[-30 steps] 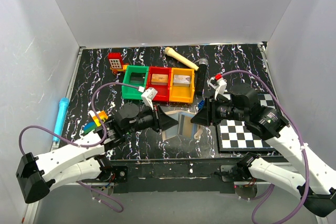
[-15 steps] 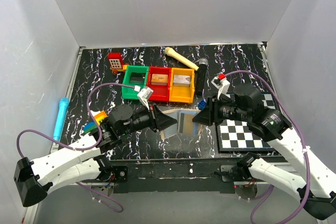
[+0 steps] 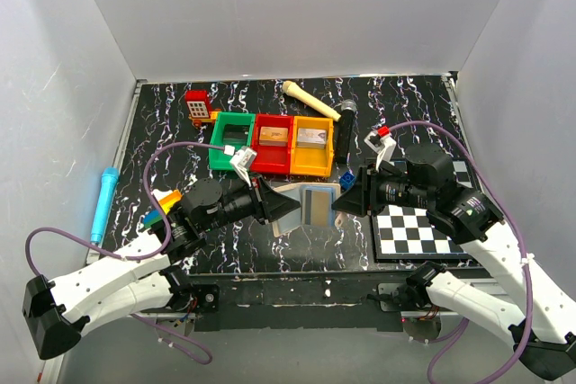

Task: Take the credit cards out of the card holder
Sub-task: Place the card holder at the center of the board.

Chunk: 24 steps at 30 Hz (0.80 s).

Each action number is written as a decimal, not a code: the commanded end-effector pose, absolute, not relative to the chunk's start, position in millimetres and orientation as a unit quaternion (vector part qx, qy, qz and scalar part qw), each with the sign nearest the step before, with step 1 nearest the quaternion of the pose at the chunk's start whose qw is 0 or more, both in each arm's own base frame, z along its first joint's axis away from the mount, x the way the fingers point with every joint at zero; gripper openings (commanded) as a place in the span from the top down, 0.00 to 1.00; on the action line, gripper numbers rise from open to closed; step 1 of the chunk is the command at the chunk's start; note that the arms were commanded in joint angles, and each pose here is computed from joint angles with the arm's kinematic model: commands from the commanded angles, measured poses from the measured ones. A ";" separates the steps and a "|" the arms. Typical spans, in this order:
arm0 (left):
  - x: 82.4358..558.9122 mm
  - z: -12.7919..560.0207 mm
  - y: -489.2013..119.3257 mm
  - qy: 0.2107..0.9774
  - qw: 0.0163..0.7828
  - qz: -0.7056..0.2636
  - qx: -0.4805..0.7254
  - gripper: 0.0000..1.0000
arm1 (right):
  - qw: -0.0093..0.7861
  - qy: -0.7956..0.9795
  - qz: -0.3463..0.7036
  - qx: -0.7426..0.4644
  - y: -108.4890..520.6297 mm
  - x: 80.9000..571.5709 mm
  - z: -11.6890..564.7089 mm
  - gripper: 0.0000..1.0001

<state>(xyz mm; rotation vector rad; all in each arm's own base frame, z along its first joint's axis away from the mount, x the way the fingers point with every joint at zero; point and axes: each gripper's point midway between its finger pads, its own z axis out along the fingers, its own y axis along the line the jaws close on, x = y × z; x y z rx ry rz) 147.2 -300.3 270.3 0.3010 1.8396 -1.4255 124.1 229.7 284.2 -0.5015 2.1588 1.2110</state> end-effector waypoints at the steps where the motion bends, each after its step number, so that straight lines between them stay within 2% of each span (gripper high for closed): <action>1: 144.6 282.9 -298.3 0.704 0.399 -0.573 0.128 1.00 | 0.320 0.793 0.477 -0.205 234.0 123.1 299.4 0.64; 7: 139.9 288.8 -302.6 0.693 0.393 -0.589 0.140 1.00 | 0.314 0.795 0.477 -0.203 236.2 125.2 297.1 0.73; 10: 138.7 291.5 -305.5 0.688 0.390 -0.594 0.146 1.00 | 0.313 0.794 0.479 -0.204 237.2 125.4 298.1 0.74; 24: 135.6 295.0 -312.1 0.681 0.382 -0.603 0.161 1.00 | 0.309 0.796 0.478 -0.206 238.7 126.8 296.6 0.65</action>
